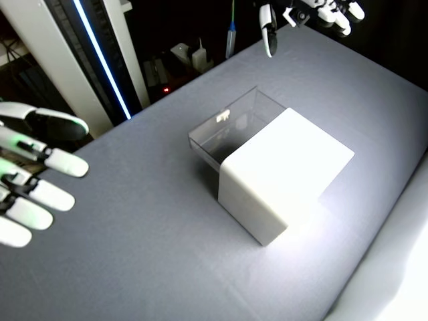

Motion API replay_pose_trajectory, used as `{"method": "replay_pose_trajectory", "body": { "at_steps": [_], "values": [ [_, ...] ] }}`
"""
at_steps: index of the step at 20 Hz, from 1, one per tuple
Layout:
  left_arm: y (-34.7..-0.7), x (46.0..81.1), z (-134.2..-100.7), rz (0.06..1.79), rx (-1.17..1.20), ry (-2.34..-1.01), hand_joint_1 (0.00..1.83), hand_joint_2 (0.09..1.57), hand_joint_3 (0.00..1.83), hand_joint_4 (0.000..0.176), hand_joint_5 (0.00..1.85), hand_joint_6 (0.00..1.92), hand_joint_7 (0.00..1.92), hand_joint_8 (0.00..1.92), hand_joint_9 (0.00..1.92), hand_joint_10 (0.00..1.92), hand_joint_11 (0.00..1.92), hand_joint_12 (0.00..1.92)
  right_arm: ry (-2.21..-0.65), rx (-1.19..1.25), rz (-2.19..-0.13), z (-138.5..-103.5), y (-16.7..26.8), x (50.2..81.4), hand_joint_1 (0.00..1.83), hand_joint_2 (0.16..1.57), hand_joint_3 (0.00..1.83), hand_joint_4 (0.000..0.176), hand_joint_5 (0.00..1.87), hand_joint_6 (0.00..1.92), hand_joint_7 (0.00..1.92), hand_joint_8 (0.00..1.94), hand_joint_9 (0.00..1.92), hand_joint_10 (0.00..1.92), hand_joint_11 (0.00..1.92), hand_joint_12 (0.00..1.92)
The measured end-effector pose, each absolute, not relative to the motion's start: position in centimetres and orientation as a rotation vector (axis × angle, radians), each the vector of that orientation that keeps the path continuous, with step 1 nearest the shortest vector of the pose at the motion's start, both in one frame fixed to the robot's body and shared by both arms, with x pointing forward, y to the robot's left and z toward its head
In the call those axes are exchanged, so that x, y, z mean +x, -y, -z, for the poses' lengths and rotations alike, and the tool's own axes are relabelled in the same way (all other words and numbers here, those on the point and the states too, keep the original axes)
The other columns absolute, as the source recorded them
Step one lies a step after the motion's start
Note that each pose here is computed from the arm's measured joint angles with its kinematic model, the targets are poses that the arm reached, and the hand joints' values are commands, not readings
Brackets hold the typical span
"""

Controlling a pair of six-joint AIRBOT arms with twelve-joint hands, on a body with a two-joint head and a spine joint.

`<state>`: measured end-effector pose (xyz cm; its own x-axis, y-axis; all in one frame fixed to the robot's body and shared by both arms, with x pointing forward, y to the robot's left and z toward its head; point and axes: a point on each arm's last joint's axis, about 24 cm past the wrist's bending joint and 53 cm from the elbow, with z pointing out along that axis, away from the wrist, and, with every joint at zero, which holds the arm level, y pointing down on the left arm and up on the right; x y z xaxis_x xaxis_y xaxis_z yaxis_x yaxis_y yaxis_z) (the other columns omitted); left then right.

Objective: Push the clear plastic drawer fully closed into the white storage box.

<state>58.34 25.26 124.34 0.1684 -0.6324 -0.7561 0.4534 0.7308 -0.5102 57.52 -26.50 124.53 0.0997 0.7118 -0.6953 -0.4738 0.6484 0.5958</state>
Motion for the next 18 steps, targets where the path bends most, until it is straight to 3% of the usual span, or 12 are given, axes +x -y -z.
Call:
{"method": "replay_pose_trajectory", "body": {
  "at_steps": [10,17,18],
  "values": [
    [-25.4,58.3,-124.3,0.781,-0.186,-1.167,0.00,0.94,0.03,0.176,0.00,0.00,0.00,0.00,0.00,0.00,0.00,0.00,-1.197,0.244,-0.892,-124.0,26.4,57.3,0.00,0.99,0.01,0.176,0.00,0.00,0.00,0.00,0.00,0.00,0.00,0.00],
    [-25.6,58.4,-124.3,0.774,-0.198,-1.167,0.00,0.93,0.02,0.176,0.00,0.00,0.00,0.00,0.00,0.00,0.00,0.00,-1.323,0.110,-1.005,-122.1,21.5,56.3,0.00,0.97,0.00,0.176,0.00,0.00,0.00,0.00,0.00,0.00,0.00,0.00],
    [-25.7,58.4,-124.3,0.772,-0.201,-1.166,0.00,0.93,0.02,0.176,0.00,0.00,0.00,0.00,0.00,0.00,0.00,0.00,-1.350,0.085,-1.018,-121.7,20.7,56.2,0.00,1.04,0.03,0.160,0.00,0.00,0.00,0.00,0.00,0.00,0.00,0.00]
  ]
}}
